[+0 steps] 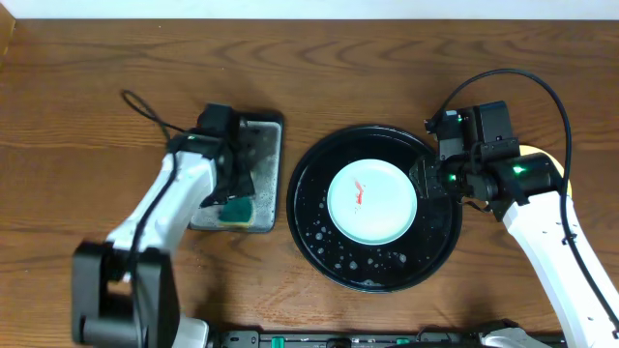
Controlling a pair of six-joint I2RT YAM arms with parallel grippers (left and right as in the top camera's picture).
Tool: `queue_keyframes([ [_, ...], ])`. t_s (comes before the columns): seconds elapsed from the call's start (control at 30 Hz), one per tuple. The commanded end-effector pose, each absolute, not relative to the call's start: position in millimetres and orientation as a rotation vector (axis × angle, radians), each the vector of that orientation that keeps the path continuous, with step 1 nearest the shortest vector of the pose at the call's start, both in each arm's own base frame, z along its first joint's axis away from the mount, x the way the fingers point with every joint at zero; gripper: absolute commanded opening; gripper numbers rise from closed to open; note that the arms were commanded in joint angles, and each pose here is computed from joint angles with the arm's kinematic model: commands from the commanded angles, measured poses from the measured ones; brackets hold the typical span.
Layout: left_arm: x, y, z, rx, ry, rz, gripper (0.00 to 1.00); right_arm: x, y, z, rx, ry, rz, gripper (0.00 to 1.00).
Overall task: Clean dirty plates on tray and stack at the side
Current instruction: 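Grasp the green sponge from the soapy tray with the left gripper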
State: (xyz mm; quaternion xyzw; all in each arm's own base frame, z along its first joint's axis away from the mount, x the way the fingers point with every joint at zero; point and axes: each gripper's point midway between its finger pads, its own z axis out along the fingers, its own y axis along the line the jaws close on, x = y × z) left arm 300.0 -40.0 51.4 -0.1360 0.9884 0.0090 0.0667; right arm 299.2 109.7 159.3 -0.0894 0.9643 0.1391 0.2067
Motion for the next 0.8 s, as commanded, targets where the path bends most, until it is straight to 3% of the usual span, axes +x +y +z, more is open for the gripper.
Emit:
queue_keyframes([
  [0.0,293.4,-49.0,20.8,-0.327,3.090,-0.023,0.45,300.1,112.8,164.0,-0.237,2.677,0.406,0.40],
  [0.13,291.1,-48.4,-1.7,-0.335,3.144,0.001,0.33,297.6,112.2,162.7,-0.237,2.689,0.405,0.39],
  [0.23,292.2,-48.6,-9.0,-0.336,3.153,0.005,0.08,294.8,111.5,161.3,-0.236,2.703,0.404,0.38],
  [0.63,309.7,-51.4,44.6,-0.327,3.077,-0.028,0.07,293.3,110.8,160.5,-0.234,2.711,0.401,0.33],
  [0.77,310.6,-52.1,64.8,-0.320,3.027,-0.049,0.07,293.2,103.2,154.9,-0.096,2.742,0.372,0.38],
])
